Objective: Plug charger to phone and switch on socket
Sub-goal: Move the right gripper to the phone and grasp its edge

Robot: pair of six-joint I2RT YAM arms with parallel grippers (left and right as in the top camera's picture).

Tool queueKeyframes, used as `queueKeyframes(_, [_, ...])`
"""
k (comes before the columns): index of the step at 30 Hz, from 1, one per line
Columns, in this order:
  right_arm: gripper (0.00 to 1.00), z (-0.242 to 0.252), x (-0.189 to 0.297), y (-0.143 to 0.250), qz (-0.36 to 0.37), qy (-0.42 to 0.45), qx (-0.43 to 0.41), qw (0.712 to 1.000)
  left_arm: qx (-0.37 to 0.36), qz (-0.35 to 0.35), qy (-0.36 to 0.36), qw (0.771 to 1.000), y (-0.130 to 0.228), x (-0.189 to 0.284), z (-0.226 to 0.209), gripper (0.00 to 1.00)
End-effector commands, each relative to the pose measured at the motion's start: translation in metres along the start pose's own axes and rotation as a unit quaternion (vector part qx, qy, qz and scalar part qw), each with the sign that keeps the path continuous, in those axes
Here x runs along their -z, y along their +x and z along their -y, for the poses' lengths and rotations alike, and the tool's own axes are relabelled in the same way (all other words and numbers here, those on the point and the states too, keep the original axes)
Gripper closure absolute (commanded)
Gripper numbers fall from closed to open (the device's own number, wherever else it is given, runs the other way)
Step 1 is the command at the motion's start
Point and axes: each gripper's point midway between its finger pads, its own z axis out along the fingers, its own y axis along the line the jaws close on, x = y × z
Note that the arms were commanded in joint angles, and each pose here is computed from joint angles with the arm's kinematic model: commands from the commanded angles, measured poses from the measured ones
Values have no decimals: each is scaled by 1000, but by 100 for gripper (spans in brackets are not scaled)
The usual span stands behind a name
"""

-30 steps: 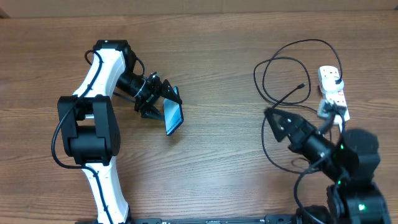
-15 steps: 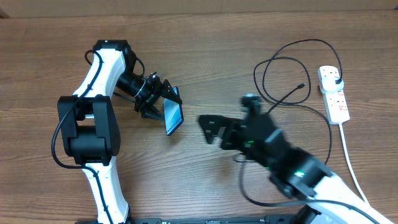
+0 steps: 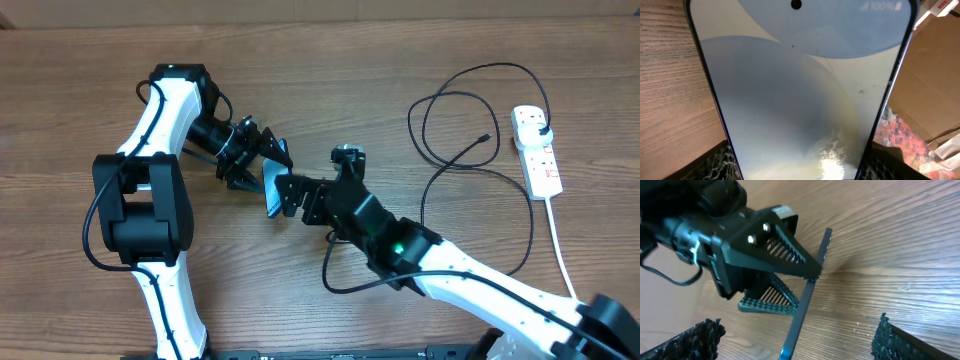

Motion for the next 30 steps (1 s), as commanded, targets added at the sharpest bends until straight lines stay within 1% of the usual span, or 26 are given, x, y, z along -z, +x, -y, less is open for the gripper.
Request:
queueKeyframes(1, [0,-8,-10,9,-2,-6,6,1000,-18,7,21,1000,0,6,13,34])
queueKeyframes(6, [0,-11,-19,19,8,-5,13,1000,-7,7,24,1000,0,6,14,34])
queueKeyframes(11, [0,-8,-22,14,59,21,7,998,-5,1,57,998,2,7,25,34])
queueKeyframes(15, [5,-10,-26,8,85,19,3,996,-1,0,60,998,2,7,26,34])
queueKeyframes(22, [22,-9,-43,11,98,9,0,995,8,-4,67,998,4,8,28,34])
queueKeyframes(27, [36,-6,-48,15,96,13,4,995,9,-6,77,997,5,8,32,34])
queueKeyframes(30, [44,-5,-47,10,108,16,1,994,10,-6,77,997,5,8,32,34])
